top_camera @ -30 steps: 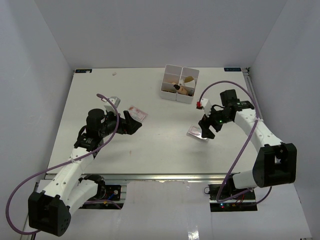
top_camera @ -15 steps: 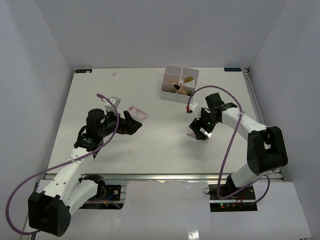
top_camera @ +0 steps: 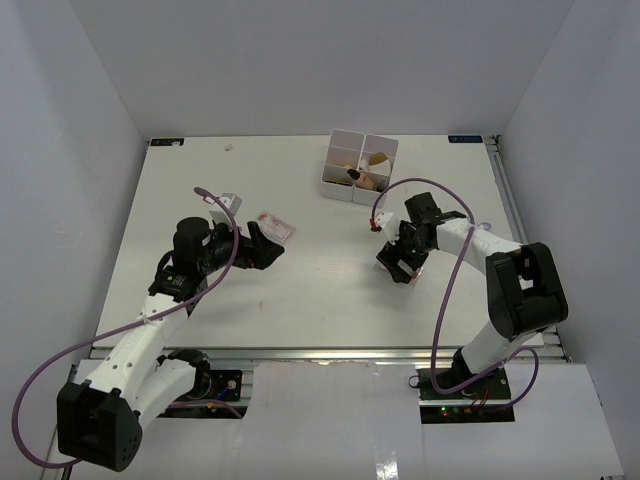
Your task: Organize the makeup
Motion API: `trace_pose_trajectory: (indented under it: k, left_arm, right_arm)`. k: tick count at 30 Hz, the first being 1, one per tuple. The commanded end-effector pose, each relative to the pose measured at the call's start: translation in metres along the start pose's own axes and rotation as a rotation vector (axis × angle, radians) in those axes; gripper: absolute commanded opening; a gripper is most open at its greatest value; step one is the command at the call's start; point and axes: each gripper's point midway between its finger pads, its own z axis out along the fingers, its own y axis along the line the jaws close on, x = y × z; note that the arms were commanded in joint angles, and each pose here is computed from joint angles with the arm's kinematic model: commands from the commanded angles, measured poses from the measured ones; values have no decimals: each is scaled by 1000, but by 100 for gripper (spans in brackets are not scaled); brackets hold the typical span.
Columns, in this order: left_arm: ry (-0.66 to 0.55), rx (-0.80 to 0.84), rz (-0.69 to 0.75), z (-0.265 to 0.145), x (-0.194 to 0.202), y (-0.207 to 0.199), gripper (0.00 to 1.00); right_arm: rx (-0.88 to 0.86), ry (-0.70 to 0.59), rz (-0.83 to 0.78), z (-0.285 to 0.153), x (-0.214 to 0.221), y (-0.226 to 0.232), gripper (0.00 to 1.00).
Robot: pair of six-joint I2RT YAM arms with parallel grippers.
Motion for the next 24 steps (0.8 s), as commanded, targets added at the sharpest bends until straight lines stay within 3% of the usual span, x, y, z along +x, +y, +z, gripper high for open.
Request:
trace_pose_trajectory:
  k: [1,6,9,13,17,21,24]
  left_arm:
    - [-17,27,15,-1,-7,-5,98]
    - [-6,102,18,0,-4,-17,98]
    - [14,198,12,0,1,-31,98]
    - [39,312,-5,1,7,-47,98]
    - [99,377,-120,9,15,-53,97]
    - [148,389,-225,20,15,-62,93]
    - [165,377,-255,33,14,-78,92]
  right_arm:
    - [19,5,-5,6,3,-2,90]
    - [30,18,-7,9,9,-3,97]
    - [17,21,-3,11,12,0,91]
    - [-4,13,4,11,12,5,73]
    - [-15,-13,3,8,9,9,47]
    - [-35,-68,6,0,2,16,31]
    - [-42,-155,1,-16,-13,22,25]
